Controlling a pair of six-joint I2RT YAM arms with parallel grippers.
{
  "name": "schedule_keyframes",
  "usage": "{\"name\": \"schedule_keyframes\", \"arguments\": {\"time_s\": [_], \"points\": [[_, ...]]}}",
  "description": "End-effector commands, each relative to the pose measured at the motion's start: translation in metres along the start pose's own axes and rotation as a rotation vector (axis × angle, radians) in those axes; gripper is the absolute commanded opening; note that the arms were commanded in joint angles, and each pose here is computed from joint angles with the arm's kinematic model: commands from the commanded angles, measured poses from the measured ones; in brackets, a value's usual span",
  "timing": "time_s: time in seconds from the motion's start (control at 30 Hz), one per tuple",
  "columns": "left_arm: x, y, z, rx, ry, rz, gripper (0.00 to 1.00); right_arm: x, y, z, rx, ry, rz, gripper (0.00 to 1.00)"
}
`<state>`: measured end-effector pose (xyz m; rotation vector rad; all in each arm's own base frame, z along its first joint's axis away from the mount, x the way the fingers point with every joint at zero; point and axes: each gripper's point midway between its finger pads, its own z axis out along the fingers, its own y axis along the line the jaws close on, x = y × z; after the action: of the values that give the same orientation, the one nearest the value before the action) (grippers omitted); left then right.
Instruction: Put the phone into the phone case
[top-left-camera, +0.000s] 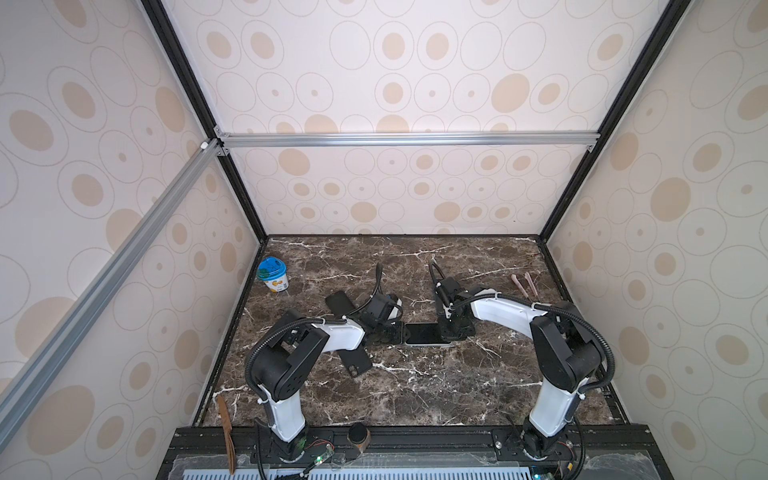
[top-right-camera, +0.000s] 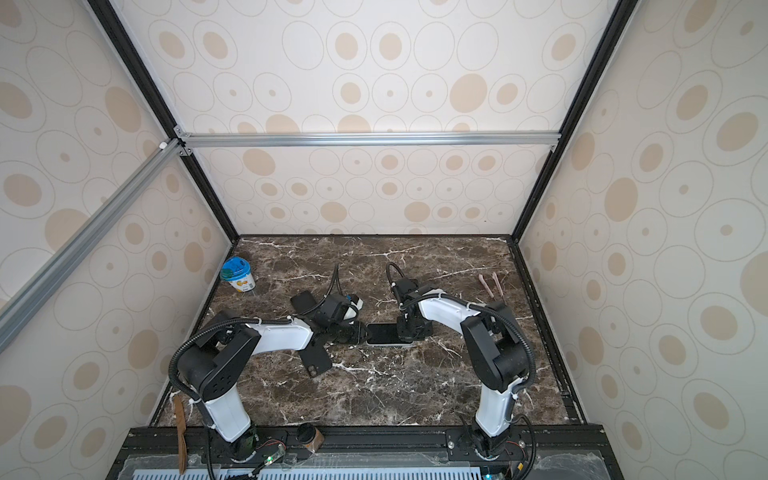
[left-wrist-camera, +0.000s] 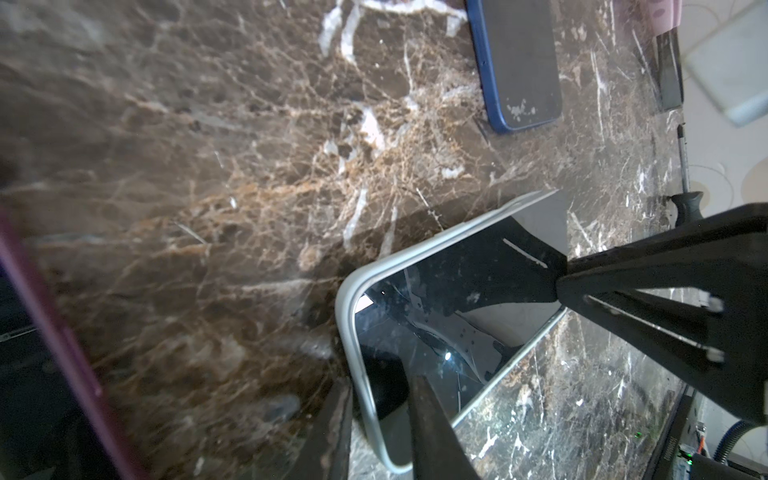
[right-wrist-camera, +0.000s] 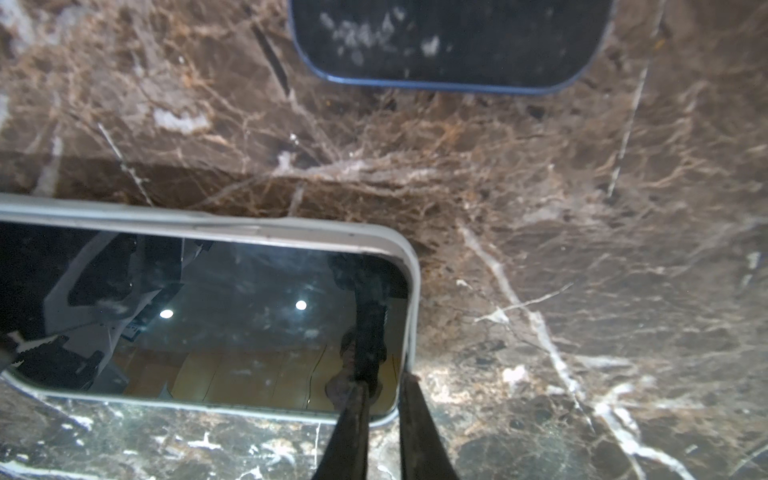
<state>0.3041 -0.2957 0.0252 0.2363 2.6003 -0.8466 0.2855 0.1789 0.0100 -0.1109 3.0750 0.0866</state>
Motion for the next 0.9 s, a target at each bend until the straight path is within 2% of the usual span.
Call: {"name": "schedule_keyframes", "arguments": {"time_s": [0.0,0.27,0.5,0.73,0.87], "points": [[0.004,0.012,-0.005,-0.078,0.012,0.012,0.26,0.068,-0.002,0.092,-0.002,0.206,-0.070,0.15],[-0.010,0.011,-0.013,-0.101,-0.017,0.032,0.32,0.021,0.002,0.015,0.014,0.054,-0.127,0.16],[-0.030,0.006,-0.018,-0.103,-0.049,0.044,0.41,-0.010,0.009,-0.032,-0.074,-0.022,-0.121,0.21],[-0.044,-0.002,-0.019,-0.085,-0.066,0.067,0.38,-0.030,0.008,-0.048,-0.157,-0.061,-0.111,0.23],[-0.048,0.000,-0.016,-0.092,-0.061,0.066,0.38,-0.040,-0.001,-0.047,-0.156,-0.074,-0.090,0.23]]}}
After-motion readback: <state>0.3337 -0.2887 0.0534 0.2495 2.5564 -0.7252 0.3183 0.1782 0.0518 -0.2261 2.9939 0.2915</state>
